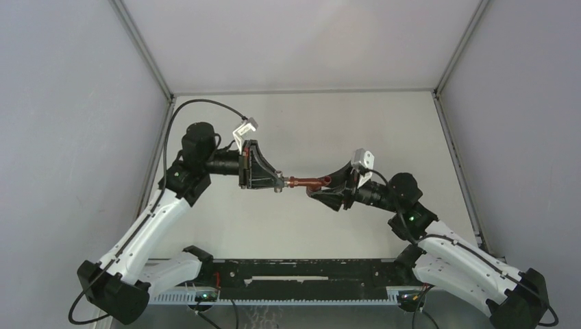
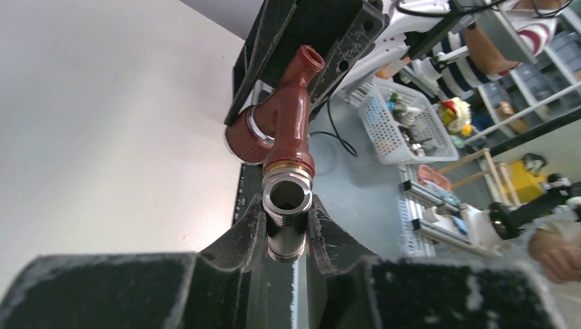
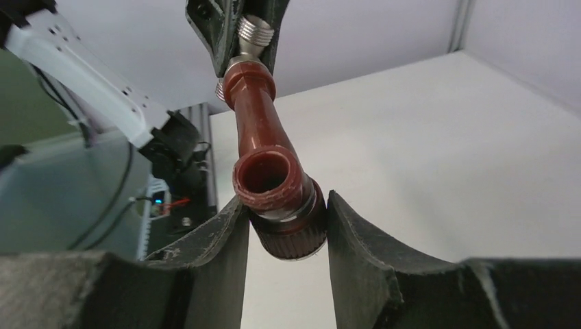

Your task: Install the water faucets

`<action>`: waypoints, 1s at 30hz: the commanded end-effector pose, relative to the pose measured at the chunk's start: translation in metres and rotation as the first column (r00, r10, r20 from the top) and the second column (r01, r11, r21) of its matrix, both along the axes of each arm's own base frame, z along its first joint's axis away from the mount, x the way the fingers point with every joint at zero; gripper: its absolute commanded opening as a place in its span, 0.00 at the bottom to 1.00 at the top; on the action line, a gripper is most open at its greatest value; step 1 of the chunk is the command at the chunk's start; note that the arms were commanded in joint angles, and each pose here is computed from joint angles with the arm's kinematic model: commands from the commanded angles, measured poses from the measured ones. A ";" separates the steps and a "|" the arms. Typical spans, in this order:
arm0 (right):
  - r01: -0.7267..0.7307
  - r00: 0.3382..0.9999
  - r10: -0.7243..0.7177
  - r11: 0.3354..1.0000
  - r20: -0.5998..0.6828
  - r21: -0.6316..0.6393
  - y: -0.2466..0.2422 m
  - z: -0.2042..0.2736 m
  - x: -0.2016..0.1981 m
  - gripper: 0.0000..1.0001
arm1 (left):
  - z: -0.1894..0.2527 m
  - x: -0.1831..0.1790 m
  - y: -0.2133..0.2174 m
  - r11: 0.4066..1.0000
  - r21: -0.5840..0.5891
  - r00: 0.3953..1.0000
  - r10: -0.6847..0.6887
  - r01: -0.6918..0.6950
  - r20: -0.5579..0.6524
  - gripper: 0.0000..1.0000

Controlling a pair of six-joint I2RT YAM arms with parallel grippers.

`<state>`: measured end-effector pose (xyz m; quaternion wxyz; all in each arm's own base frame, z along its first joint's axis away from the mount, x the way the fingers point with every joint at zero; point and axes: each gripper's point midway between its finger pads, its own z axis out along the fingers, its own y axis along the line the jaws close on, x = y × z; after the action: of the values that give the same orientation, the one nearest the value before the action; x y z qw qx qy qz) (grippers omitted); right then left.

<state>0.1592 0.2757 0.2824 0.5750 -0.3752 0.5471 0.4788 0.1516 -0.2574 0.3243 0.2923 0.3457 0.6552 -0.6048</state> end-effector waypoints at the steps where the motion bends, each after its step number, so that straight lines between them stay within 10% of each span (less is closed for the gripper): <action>1: -0.040 0.977 0.077 0.982 -0.200 0.185 -0.007 0.072 -0.013 0.45 | 0.015 0.004 0.004 0.998 -0.017 0.974 0.055 -0.053 0.221 0.00; 5: -0.073 0.857 0.168 0.975 -0.487 0.209 -0.013 0.083 -0.011 0.32 | 0.009 0.007 0.005 0.997 -0.013 0.950 0.078 -0.077 0.301 0.00; 13: -0.223 0.402 0.311 0.945 -0.861 0.237 -0.013 0.073 -0.012 0.23 | -0.009 0.031 0.007 0.981 0.020 0.915 0.172 -0.192 0.366 0.00; 22: -0.234 0.447 0.296 0.950 -0.844 0.208 -0.009 0.076 -0.016 0.70 | -0.008 0.033 0.004 0.977 0.003 0.916 0.197 -0.212 0.350 0.00; 30: -0.210 0.462 0.244 0.964 -0.853 0.162 -0.005 0.062 -0.009 0.79 | -0.004 0.029 0.002 0.983 -0.015 0.921 0.174 -0.180 0.349 0.00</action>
<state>0.1519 0.2698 0.3355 0.1376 -0.1223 0.7024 0.6876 0.1819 -0.2523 0.3152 0.4416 0.3801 0.6475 -0.4912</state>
